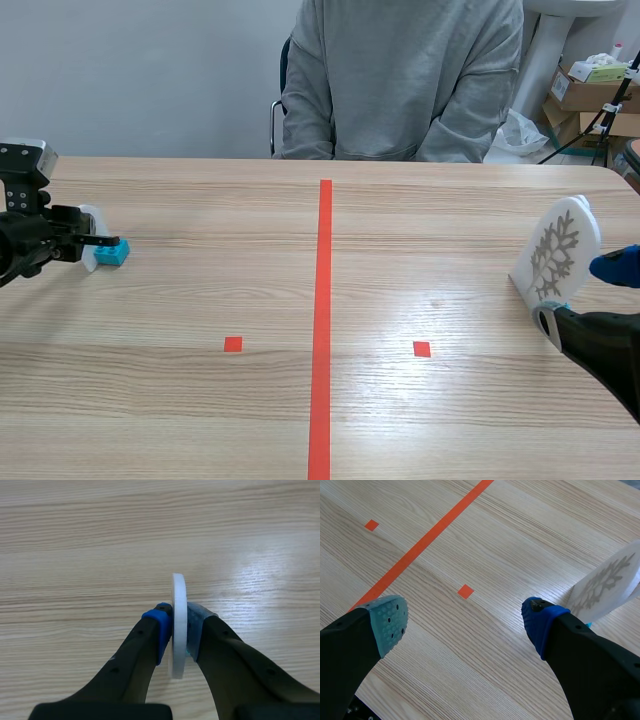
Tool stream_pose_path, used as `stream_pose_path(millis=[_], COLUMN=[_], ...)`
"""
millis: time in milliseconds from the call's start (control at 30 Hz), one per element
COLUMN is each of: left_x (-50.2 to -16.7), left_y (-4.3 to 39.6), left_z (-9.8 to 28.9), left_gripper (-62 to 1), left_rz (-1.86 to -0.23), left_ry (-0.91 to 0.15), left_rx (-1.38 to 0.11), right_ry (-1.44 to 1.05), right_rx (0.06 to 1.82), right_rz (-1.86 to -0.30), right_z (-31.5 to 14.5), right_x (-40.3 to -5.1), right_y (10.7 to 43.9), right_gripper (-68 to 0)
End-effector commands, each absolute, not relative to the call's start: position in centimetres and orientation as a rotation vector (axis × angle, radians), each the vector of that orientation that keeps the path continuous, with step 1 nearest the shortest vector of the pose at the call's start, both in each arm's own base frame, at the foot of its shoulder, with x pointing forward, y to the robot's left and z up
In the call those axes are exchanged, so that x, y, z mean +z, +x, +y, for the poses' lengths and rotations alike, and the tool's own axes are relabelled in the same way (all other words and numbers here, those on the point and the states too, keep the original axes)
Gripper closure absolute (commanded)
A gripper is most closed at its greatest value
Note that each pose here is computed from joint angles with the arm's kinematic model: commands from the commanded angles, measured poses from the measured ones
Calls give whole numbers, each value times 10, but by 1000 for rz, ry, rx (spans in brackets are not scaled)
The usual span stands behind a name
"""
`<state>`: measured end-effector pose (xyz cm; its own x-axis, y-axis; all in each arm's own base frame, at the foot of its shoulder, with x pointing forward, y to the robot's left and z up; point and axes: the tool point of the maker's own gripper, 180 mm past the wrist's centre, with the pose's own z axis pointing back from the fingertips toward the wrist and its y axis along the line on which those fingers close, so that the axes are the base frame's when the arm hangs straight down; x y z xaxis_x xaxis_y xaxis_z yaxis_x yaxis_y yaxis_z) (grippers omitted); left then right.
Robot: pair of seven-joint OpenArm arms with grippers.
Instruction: Do the leaf sorting experiment
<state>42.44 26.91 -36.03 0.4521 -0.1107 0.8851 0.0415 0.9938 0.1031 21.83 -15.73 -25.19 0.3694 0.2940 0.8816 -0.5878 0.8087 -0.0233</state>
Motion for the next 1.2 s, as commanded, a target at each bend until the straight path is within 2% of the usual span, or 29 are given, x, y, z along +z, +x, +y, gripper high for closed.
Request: stream_pose_path(millis=[0,67,133,333,367,433,667,867,1033,1167], left_x=[-346,-347,-346,-345,-344,-343,-337,-320,-295,-280], left_y=[430,429,430,430,431,431,417,379,331,288], left_z=[275,275,275,274,274,274,264,245,194,153], left_gripper=[-33,-86,-171,-512,-555,-604,-618,-617,-617,-617], left_rz=[-1141,-1143,-1145,-1153,-1159,-1166,-1197,-1228,-1259,-1256], left_ry=[82,81,81,80,80,79,28,36,-39,-169], left_rx=[-88,-88,-88,-87,-88,-89,-139,-269,-437,-489], right_ry=[327,327,327,327,327,327,327,327,326,326], right_rx=[587,587,587,587,587,587,587,587,586,586], right_rz=[-1078,-1078,-1078,-1078,-1078,-1078,-1078,-1077,-1072,-1072], right_z=[-156,-156,-156,-156,-156,-156,-156,-156,-156,-156], right_x=[-245,-245,-245,-245,-245,-245,-245,-246,-247,-247], right_y=[222,222,222,222,222,222,222,222,222,222], right_gripper=[-466,-466,-466,-466,-466,-466,-466,-466,-466,-466])
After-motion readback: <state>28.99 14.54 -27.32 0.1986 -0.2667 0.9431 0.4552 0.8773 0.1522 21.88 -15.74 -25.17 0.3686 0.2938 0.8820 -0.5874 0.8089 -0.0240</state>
